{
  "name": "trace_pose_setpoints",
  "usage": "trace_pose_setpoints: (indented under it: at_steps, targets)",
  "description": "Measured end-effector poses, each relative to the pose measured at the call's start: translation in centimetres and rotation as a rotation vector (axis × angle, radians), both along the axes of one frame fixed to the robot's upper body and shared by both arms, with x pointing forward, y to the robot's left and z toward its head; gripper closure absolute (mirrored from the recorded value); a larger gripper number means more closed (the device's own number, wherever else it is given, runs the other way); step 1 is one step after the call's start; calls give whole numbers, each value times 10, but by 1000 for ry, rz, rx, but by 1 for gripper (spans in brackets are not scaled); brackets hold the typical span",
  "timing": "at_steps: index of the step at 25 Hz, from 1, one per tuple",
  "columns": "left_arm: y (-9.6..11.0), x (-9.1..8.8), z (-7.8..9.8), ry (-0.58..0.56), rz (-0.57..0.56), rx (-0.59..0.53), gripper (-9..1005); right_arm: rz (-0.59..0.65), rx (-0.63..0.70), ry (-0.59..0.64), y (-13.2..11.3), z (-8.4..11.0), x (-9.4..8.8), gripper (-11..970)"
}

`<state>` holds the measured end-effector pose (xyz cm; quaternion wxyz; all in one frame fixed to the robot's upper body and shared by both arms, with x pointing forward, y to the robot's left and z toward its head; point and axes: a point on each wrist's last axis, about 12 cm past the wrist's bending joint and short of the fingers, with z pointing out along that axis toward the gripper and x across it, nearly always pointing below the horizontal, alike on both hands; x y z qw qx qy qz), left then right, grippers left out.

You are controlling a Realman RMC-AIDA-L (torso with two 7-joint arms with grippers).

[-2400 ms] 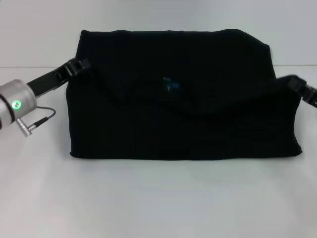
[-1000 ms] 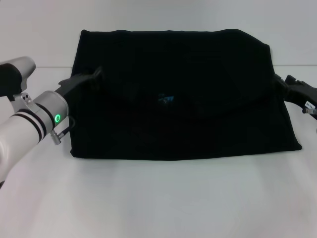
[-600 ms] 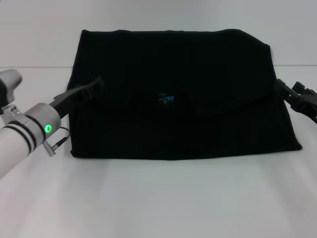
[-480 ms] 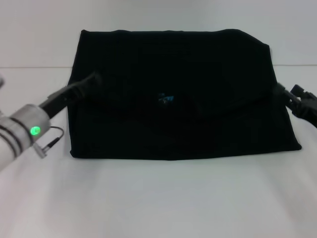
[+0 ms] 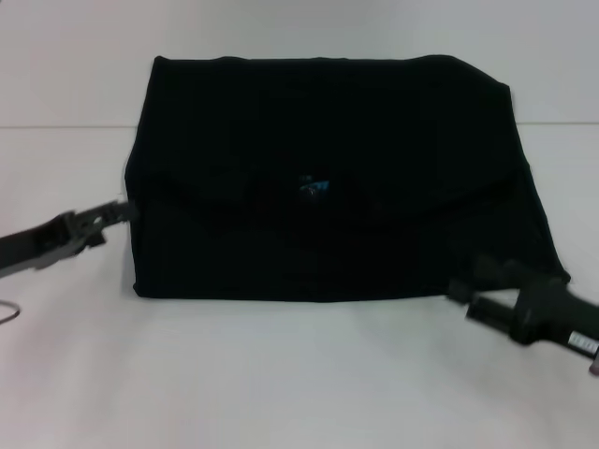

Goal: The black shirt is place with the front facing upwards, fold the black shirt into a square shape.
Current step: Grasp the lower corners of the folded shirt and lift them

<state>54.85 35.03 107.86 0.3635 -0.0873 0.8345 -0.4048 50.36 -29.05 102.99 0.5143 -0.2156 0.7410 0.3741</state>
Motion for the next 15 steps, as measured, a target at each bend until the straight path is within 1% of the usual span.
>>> trace_pose_setpoints:
  at_steps: [3, 6, 8, 15]
  targets:
    - [2, -4, -4, 63, -37, 27, 48, 76, -44, 26, 6, -5, -5, 212]
    - [-2, -2, -8, 107, -61, 56, 47, 158, -101, 39, 13, -9, -7, 212]
    - [-4, 0, -11, 106, -59, 70, 47, 183, -123, 27, 17, -11, -8, 213]
    - [-13, 13, -15, 65, -66, 126, 48, 200, -142, 15, 22, -14, -9, 214]
